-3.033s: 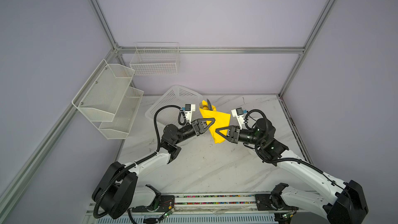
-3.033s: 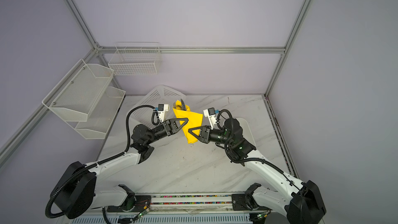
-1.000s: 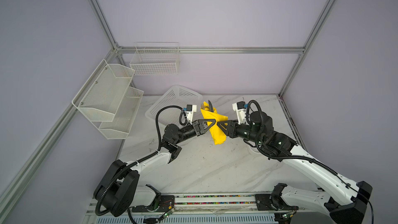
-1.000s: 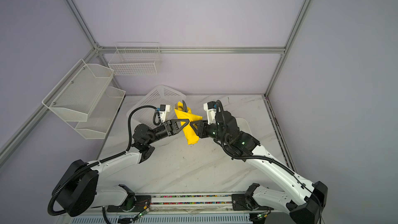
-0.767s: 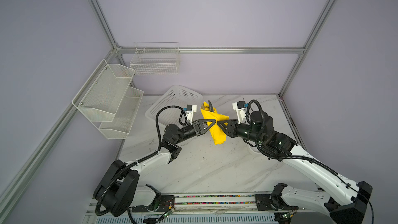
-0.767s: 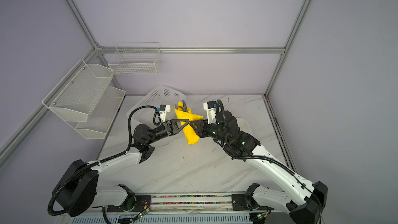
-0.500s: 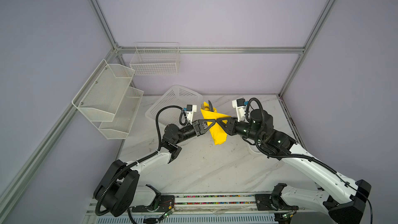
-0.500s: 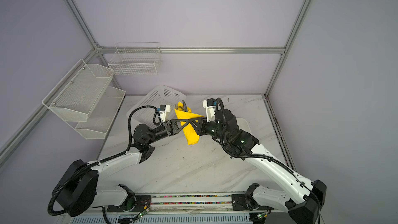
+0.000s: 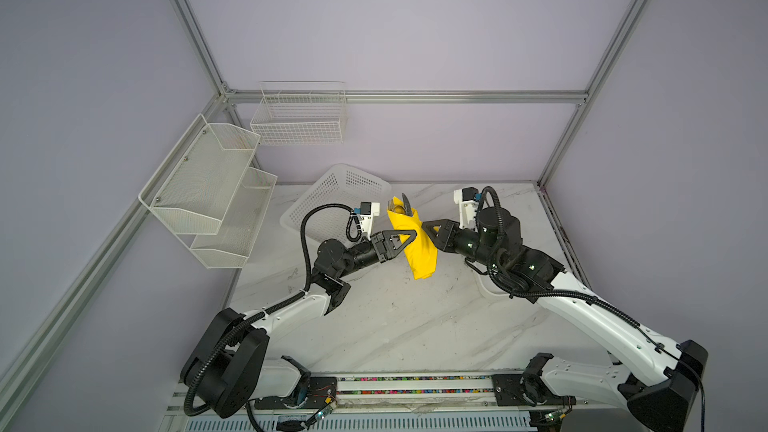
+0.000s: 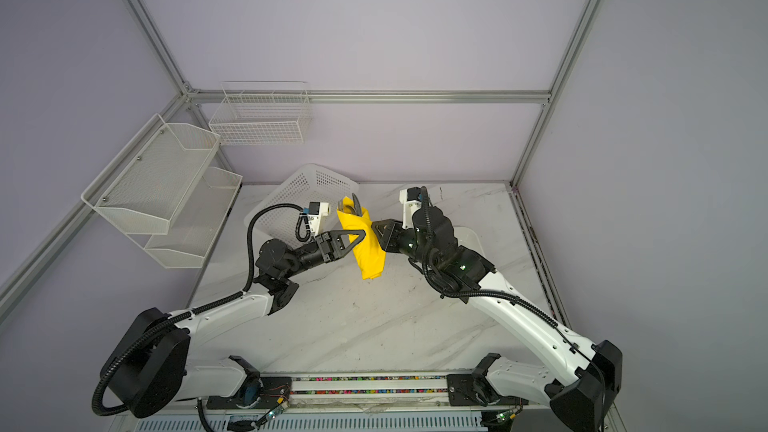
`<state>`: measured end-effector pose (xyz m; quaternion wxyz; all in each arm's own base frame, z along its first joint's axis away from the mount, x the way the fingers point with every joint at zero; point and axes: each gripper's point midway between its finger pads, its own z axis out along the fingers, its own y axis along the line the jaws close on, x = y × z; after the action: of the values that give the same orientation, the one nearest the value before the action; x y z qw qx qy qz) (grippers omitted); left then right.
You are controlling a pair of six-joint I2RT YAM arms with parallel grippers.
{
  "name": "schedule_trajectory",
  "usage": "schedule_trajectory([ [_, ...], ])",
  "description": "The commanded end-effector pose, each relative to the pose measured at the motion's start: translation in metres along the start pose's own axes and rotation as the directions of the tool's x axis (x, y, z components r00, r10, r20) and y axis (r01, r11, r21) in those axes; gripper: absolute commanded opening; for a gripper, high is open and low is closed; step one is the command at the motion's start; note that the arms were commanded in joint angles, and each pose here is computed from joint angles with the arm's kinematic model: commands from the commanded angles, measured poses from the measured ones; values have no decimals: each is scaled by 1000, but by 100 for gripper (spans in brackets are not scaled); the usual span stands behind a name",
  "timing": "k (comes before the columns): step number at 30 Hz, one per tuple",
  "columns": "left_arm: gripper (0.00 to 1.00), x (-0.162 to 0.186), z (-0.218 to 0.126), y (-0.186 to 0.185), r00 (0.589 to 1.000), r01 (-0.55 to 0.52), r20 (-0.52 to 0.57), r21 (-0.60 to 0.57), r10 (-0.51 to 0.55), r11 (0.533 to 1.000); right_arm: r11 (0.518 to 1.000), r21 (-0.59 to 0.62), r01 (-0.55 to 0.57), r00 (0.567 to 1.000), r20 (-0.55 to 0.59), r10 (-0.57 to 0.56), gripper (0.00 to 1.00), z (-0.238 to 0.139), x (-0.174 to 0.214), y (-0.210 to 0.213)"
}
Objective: Place the utensils on the paper napkin and roll it up
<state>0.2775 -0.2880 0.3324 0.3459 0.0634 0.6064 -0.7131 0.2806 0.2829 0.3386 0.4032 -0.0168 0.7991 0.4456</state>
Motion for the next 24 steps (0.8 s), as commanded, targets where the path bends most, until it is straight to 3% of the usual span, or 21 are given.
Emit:
schedule_trajectory([
  [1,11,-18,2,-41,995,-95,46,104,90,990,996,-86,12,998,-55,-17,27,-9,10,15],
  [9,11,-21,4,-44,994,-100,50,111,95,989,992,-123,27,995,-93,-39,35,-23,25,15],
  [24,11,-21,1,-52,994,-105,51,124,99,987,993,-115,36,986,-155,-54,43,-12,40,6],
])
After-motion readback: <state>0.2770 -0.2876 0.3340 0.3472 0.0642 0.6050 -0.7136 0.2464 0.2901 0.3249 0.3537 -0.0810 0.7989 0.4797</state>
